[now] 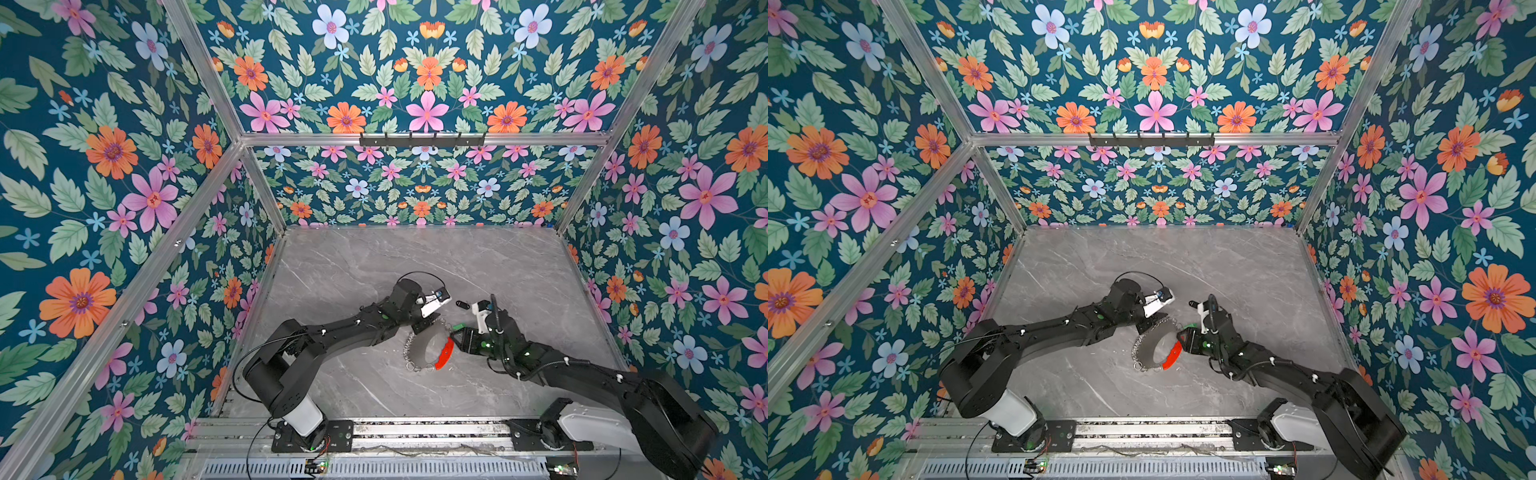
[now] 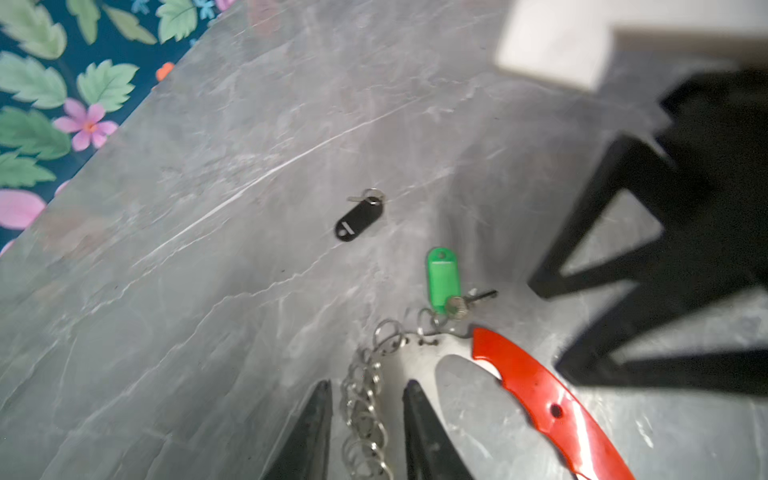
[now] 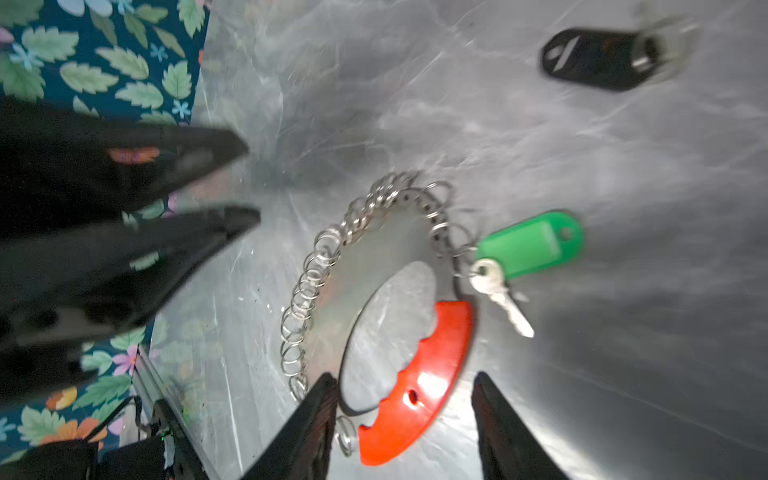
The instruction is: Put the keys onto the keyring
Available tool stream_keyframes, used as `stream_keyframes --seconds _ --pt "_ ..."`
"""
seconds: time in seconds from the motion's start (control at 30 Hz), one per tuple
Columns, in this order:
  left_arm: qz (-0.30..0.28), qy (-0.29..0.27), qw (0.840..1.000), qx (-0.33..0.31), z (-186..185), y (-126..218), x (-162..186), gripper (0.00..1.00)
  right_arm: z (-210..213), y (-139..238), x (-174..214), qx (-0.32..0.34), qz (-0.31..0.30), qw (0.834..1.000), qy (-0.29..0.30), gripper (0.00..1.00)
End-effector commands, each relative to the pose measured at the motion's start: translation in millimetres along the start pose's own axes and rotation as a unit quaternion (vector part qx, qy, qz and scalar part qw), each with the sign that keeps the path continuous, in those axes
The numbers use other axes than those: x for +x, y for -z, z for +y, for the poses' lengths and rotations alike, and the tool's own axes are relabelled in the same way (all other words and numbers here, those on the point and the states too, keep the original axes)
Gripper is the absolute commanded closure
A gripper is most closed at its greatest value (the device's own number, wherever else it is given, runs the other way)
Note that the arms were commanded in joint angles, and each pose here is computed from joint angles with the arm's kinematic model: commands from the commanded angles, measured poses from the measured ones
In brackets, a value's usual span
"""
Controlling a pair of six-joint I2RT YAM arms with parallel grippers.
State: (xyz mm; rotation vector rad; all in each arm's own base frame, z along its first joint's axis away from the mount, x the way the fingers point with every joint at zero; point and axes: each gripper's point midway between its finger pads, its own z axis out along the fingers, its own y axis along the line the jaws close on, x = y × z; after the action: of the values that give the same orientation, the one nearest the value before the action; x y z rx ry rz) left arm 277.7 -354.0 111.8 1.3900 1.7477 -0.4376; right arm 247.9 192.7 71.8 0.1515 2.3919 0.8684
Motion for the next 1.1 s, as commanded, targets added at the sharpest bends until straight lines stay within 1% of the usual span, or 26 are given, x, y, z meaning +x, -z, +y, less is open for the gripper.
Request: stream_keyframes --seconds 0.0,0.07,0.2,0.33,0.43,0.6,0.93,1.07 --pt "0.006 -0.078 0.997 -0.021 0 -5 1 0.74 -34 17 -5 0.047 -0.014 0.999 -0.015 0.47" --pt "0.014 -0.108 0.994 -0.018 -5 -10 4 0.76 -43 29 -14 0.056 -0.027 0.998 -0.017 0.47" --pt "0.024 -0.128 0.991 -0.010 -6 -21 7 0.78 -55 42 -28 0.059 -0.046 0.997 -0.036 0.46" --pt "0.035 -0.146 0.989 0.002 -10 -31 10 0.78 -58 43 -31 0.061 -0.047 0.996 -0.040 0.46" --pt "0.053 -0.157 0.986 0.014 -15 -38 18 0.76 -58 41 -30 0.062 -0.042 0.996 -0.040 0.46" --pt "0.077 -0.166 0.983 0.028 -19 -48 29 0.75 -61 38 -29 0.062 -0.040 0.996 -0.042 0.46" --pt "0.117 -0.176 0.977 0.017 -13 -58 47 0.75 -61 35 -28 0.054 -0.035 0.997 -0.044 0.46" --pt "0.118 -0.177 0.977 0.012 -12 -59 47 0.75 -62 33 -27 0.050 -0.030 0.997 -0.045 0.46"
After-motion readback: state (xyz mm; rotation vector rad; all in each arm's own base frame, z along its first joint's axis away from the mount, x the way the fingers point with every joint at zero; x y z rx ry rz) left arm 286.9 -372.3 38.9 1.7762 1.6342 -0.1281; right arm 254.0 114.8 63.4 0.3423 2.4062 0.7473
